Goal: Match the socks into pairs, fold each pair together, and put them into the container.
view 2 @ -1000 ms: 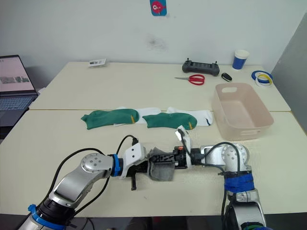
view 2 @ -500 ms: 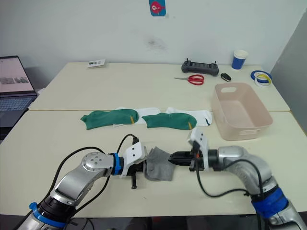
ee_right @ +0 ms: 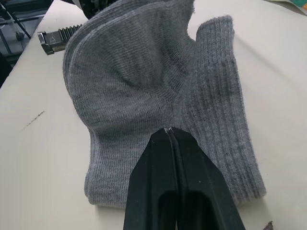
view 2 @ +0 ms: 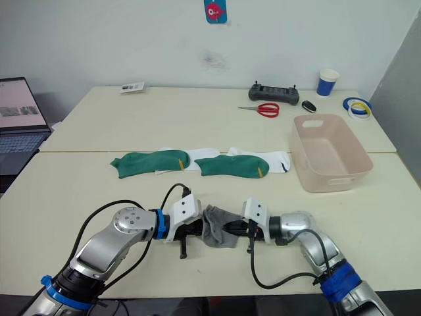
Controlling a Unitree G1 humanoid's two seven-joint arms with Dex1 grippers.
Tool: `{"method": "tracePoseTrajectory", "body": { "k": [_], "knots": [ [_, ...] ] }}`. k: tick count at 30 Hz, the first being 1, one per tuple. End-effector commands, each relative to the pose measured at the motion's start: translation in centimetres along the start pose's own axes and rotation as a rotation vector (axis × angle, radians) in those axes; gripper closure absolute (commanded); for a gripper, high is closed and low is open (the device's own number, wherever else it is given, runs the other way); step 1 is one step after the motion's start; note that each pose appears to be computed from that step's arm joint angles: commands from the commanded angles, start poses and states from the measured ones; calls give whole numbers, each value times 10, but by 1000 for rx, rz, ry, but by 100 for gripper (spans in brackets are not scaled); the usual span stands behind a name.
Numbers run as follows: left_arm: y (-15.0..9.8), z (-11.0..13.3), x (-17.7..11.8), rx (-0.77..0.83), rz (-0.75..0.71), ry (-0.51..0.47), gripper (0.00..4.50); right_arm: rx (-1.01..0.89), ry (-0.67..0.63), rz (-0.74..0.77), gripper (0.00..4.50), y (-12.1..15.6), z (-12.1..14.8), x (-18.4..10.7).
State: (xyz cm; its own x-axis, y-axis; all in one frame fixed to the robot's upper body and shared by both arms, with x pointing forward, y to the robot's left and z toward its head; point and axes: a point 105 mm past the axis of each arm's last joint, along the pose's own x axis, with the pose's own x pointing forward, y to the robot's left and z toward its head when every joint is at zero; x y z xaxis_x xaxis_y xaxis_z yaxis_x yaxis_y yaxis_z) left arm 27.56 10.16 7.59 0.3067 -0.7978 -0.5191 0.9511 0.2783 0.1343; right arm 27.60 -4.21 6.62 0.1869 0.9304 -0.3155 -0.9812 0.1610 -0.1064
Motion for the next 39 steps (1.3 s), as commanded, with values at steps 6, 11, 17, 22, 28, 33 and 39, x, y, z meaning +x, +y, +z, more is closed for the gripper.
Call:
{"method": "tracePoseTrajectory", "body": {
  "k": [6,11,17,22,28,33,39],
  "knots": [
    [19,17,-45,-31,20,-45,450,78,60,-18,443,1,-18,3],
    [30,35,-75,-16,37,-85,450,75,73,-16,443,0,-19,2],
    [18,77,-67,29,-30,-223,450,62,77,-8,443,0,-16,2],
    [-4,61,-35,39,-74,-178,450,61,73,-13,443,-2,-12,2],
    [13,0,-31,6,53,-30,450,56,71,-6,443,1,-8,1],
    [15,-19,-27,-12,65,-19,450,59,64,9,443,4,1,0],
    [11,-24,-20,-26,57,-37,450,141,-12,-1,443,0,39,-16]
  ]
}}
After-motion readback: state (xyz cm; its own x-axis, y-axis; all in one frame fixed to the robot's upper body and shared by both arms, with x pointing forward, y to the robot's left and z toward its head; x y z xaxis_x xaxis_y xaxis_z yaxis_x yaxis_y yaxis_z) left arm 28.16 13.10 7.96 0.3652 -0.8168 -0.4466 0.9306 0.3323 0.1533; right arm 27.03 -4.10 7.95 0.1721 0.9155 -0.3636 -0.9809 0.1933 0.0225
